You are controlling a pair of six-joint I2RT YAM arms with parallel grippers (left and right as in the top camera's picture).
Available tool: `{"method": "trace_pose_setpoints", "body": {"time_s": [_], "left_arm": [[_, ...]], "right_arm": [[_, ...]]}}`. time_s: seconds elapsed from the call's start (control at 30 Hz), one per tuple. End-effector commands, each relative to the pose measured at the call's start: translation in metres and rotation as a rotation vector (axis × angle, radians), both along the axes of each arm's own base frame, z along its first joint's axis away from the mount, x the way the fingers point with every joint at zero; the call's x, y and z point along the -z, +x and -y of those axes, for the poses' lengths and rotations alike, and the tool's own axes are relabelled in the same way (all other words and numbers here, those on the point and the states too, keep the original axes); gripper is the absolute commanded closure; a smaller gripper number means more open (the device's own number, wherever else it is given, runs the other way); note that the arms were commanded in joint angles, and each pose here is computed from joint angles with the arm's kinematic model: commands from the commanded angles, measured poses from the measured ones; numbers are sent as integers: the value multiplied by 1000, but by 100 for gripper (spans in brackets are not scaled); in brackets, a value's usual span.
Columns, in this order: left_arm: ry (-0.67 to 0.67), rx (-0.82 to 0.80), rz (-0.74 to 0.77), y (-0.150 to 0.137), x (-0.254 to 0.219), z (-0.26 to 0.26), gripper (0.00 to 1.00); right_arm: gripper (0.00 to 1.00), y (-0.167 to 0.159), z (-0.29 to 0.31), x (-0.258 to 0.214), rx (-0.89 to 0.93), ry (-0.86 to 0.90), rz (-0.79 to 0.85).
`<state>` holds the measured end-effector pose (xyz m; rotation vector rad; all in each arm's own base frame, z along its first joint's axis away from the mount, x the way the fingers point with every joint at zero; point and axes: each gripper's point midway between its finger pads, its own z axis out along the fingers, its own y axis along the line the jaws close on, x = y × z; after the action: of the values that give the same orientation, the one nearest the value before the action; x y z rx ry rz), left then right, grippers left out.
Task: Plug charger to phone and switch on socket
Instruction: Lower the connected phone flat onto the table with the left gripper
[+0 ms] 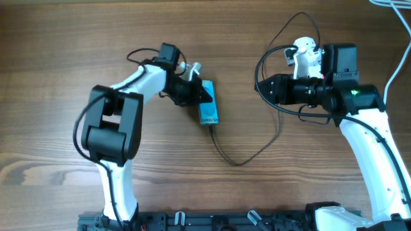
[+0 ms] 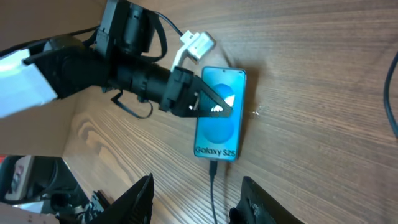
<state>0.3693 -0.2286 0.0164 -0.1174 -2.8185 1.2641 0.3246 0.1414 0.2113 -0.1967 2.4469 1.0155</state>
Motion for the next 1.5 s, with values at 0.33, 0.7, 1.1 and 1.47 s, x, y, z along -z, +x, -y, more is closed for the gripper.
{"method": "trace_pose_setpoints", "body": {"time_s": [0.33, 0.7, 1.1, 1.47], "left_arm": [[-148, 118, 162, 15, -1, -8, 96], [-142, 125, 87, 5, 32, -5, 95], [0, 143, 82, 0, 57, -6, 87], [161, 59, 24, 4, 75, -20, 70]], "right_arm": [[49, 5, 7, 5, 34, -56, 3], [43, 5, 7, 6, 34, -55, 0], [34, 5, 7, 6, 34, -55, -1], [32, 5, 7, 6, 34, -55, -1]]}}
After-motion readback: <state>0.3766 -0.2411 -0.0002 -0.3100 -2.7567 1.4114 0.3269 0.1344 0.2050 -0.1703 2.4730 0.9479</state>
